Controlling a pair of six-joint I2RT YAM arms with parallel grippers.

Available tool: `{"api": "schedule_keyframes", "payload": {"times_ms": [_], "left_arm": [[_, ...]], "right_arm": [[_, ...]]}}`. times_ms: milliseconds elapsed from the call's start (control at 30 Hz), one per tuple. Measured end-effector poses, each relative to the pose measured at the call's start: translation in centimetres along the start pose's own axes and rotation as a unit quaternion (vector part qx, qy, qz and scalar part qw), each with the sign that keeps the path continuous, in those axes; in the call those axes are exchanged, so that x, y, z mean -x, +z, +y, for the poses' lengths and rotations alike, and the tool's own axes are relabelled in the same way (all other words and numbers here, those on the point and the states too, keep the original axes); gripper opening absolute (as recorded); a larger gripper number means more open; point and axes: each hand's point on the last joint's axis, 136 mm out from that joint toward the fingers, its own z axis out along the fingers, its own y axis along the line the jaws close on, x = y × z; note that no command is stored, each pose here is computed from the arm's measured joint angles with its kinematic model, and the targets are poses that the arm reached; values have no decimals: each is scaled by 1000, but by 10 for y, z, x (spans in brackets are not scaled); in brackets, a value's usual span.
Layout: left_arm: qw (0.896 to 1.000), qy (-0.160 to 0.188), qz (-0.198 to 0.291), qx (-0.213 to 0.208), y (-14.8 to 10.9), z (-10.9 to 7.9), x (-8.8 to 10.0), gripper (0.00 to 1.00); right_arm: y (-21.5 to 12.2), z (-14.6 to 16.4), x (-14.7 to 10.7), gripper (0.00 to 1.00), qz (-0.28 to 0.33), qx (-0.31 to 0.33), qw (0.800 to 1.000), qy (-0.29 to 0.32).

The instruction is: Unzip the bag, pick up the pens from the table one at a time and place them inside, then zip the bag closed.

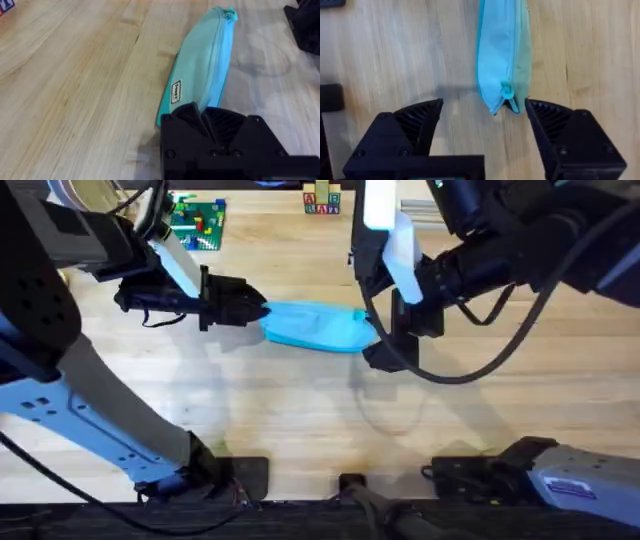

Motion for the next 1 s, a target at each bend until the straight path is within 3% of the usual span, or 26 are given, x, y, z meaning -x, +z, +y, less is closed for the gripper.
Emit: {"api": "schedule_keyframes", "payload": {"times_ms": [367,667,1000], "left_arm": [[1000,0,0,0,0,0,0,42],[1000,0,0,0,0,0,0,42],[1000,0,0,0,0,0,0,42]], "right_arm": [[2,-1,-1,967,2,2,1000,1],[27,-3,-12,946,27,30,999,18],[41,-20,-4,885,12,12,1000,22]]}}
